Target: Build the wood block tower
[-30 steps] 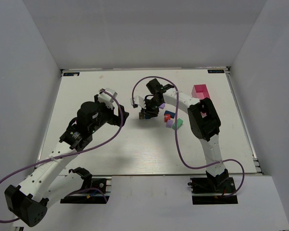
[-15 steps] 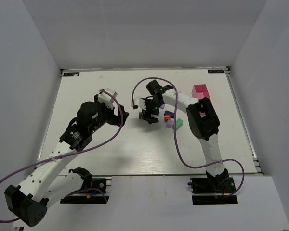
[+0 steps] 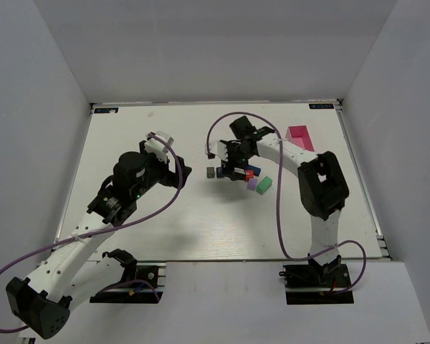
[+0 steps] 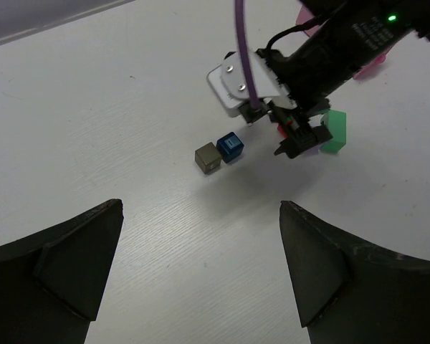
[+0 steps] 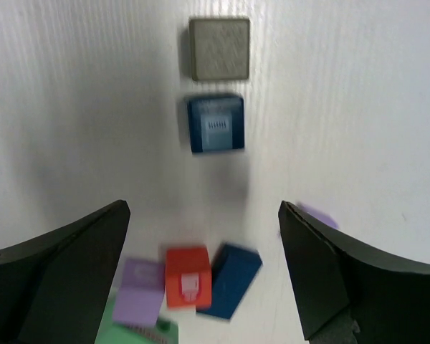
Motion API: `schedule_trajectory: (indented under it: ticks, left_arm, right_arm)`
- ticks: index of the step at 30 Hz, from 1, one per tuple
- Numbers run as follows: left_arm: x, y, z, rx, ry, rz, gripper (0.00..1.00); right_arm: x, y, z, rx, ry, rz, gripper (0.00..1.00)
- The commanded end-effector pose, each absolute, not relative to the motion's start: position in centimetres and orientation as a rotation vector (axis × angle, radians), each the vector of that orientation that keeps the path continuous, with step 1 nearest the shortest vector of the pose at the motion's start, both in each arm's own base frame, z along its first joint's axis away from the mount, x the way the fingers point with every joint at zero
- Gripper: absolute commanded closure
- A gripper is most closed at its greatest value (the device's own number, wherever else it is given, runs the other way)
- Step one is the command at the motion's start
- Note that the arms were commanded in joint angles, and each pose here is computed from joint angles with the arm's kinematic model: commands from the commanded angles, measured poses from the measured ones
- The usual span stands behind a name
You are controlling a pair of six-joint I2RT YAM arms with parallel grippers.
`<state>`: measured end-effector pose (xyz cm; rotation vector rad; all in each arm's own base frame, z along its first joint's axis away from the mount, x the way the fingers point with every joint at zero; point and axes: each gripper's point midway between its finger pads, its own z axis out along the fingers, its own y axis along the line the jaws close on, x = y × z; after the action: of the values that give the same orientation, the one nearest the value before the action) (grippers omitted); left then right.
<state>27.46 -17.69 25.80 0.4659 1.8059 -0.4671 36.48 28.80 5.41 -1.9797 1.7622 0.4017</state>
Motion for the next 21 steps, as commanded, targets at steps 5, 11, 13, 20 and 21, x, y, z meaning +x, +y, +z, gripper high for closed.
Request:
schedule_trajectory:
  ticks: [5, 11, 13, 20, 21]
  left_arm:
    - [27.2, -17.8, 26.2, 0.477, 1.773, -0.486, 0.00]
    - [27.5, -18.1, 24.5, 0.506, 1.818, -0.482, 0.00]
    - [27.7, -18.2, 24.0, 0.509, 1.832, -0.480, 0.00]
    - [28.4, -18.6, 20.9, 0.551, 1.938, -0.447, 0.25]
    - [28.3, -18.7, 20.8, 0.560, 1.951, -0.453, 0.27]
  right_arm:
    - [37.6, 24.9, 11.6, -1.673, 1.797, 0.142, 0.10]
    - [35.7, 21.7, 14.2, -1.413, 1.905, 0.187, 0.11]
    - [33.4, 21.7, 13.0, -1.462, 1.916, 0.296, 0.24]
    - [31.1, 20.5, 12.1, -1.494, 1.878, 0.363, 0.78]
    - [31.0, 20.5, 11.9, -1.500, 1.877, 0.368, 0.77]
